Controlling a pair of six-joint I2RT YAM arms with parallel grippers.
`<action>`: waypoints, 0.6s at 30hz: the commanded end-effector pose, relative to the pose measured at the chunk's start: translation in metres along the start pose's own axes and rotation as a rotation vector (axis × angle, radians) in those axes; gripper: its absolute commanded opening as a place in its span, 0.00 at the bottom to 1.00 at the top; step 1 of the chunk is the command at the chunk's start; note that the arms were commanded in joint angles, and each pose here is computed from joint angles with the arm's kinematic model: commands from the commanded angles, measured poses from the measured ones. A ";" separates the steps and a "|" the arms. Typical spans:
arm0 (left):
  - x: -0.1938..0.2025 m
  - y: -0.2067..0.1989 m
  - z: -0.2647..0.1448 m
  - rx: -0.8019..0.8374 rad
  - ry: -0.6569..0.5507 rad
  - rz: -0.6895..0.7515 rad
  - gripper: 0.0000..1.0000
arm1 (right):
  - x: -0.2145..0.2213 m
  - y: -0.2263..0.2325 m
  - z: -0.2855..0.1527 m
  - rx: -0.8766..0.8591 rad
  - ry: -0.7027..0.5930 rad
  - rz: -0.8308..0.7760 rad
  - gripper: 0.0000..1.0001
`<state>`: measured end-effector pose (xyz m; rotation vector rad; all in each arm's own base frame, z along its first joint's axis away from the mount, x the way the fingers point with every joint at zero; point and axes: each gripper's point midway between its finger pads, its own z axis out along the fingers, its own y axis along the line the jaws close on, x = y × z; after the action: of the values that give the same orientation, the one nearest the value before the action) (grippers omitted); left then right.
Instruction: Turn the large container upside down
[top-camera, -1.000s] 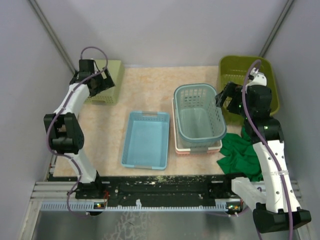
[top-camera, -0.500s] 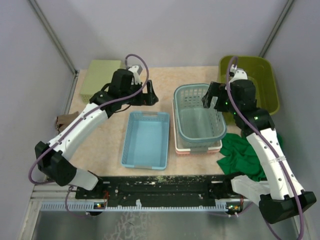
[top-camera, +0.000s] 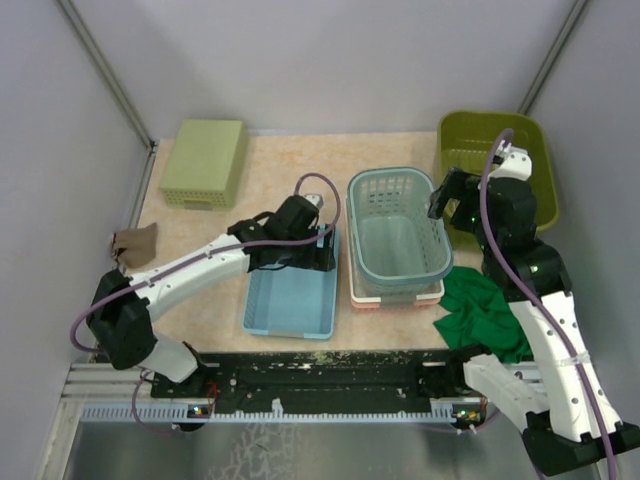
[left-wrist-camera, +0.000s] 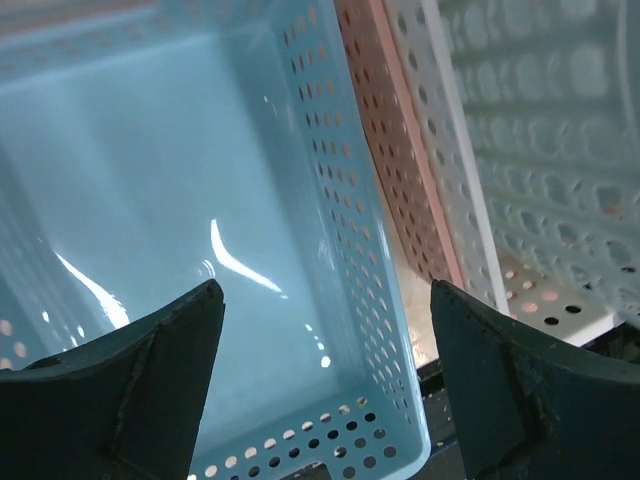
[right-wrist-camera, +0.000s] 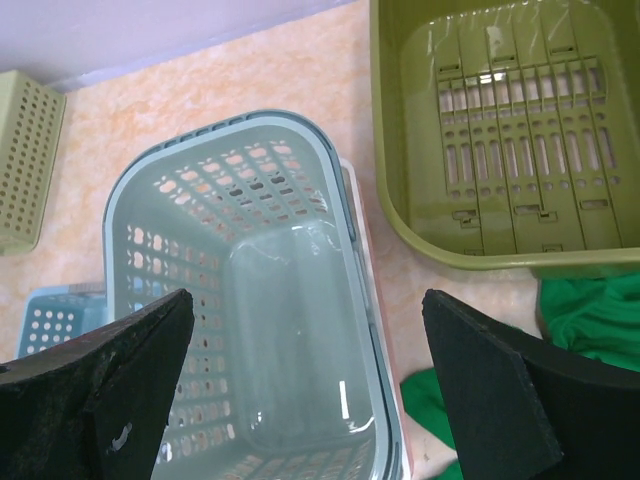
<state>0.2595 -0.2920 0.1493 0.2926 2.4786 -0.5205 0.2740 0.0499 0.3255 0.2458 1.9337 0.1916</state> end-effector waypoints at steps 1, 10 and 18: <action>0.021 -0.011 0.007 0.010 0.020 -0.033 0.88 | -0.011 -0.002 0.001 0.022 -0.051 0.019 0.97; 0.048 -0.026 0.038 0.040 0.080 -0.014 0.82 | -0.004 0.001 0.005 0.006 -0.025 0.028 0.97; 0.065 -0.018 0.056 -0.011 0.128 -0.027 0.65 | -0.003 -0.002 0.007 0.023 -0.018 0.020 0.97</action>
<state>0.2314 -0.3225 0.0770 0.3240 2.6134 -0.5010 0.2774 0.0483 0.3137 0.2725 1.9608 0.1734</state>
